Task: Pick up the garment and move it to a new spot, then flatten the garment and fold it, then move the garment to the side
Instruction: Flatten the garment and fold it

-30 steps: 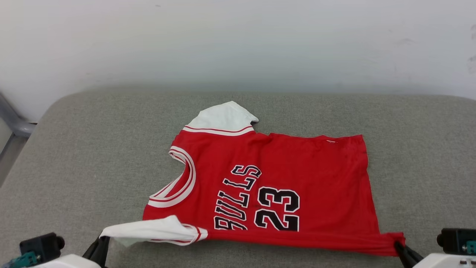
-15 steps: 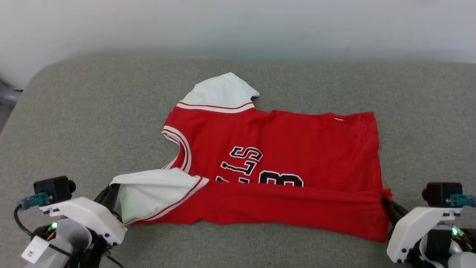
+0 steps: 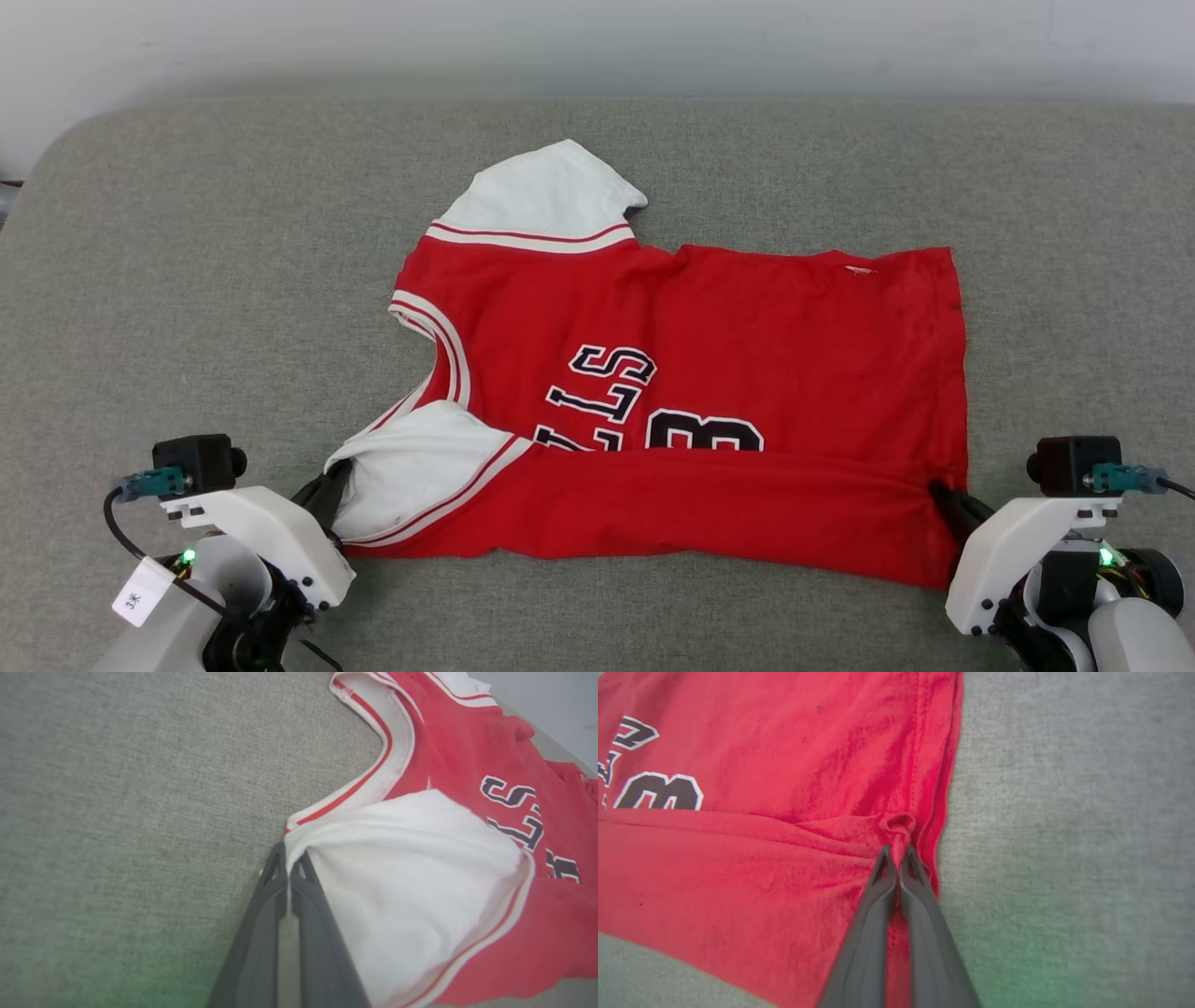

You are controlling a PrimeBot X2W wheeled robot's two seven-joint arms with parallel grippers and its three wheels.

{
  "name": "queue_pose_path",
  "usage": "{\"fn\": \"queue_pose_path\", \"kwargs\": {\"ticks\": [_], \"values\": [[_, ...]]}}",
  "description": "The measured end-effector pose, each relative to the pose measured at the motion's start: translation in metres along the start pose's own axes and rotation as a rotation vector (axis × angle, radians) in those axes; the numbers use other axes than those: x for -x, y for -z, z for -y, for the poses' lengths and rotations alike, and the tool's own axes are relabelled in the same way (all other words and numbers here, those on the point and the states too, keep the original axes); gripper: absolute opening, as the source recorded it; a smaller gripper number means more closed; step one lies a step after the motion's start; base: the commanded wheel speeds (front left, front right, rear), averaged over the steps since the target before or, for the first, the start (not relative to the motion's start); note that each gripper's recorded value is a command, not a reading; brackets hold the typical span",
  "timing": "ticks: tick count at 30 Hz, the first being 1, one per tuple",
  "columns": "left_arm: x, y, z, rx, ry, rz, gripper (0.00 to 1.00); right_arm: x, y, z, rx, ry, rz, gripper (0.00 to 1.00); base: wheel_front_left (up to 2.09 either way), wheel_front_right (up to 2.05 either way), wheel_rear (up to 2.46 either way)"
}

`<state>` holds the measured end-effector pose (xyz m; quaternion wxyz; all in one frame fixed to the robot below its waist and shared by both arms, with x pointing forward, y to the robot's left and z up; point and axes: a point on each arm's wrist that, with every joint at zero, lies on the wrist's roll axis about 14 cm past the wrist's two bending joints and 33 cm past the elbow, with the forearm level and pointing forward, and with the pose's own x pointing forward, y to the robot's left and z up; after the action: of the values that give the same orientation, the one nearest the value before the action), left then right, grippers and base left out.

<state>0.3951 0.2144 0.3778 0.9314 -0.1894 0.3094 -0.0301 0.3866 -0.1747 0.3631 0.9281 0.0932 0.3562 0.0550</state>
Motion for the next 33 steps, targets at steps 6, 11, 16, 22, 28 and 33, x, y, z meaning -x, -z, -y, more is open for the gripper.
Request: {"fn": "queue_pose_path", "kwargs": {"ticks": [6,11,16,22,28,33], "values": [[0.005,-0.009,0.002,0.006,-0.002,0.052,1.00,0.006,-0.019,-0.005,0.008,-0.016,0.120,1.00,0.00,0.00,0.00],[0.019,-0.035,-0.006,-0.006,-0.039,0.145,1.00,0.029,-0.071,-0.013,0.044,-0.035,0.395,1.00,0.00,0.00,0.00],[0.038,-0.054,-0.012,-0.025,-0.060,0.194,1.00,0.058,-0.102,-0.019,0.066,-0.042,0.582,1.00,0.00,0.00,0.00],[0.060,-0.072,-0.009,-0.055,-0.038,0.168,1.00,0.085,-0.112,-0.023,0.072,-0.039,0.674,1.00,0.00,0.00,0.00],[0.068,-0.056,-0.002,-0.085,-0.006,-0.034,1.00,0.092,-0.109,-0.024,0.070,-0.029,0.671,1.00,0.00,0.00,0.00],[0.064,-0.027,0.007,-0.077,0.003,-0.215,1.00,0.087,-0.105,-0.022,0.055,-0.018,0.648,1.00,0.00,0.00,0.00]]}}
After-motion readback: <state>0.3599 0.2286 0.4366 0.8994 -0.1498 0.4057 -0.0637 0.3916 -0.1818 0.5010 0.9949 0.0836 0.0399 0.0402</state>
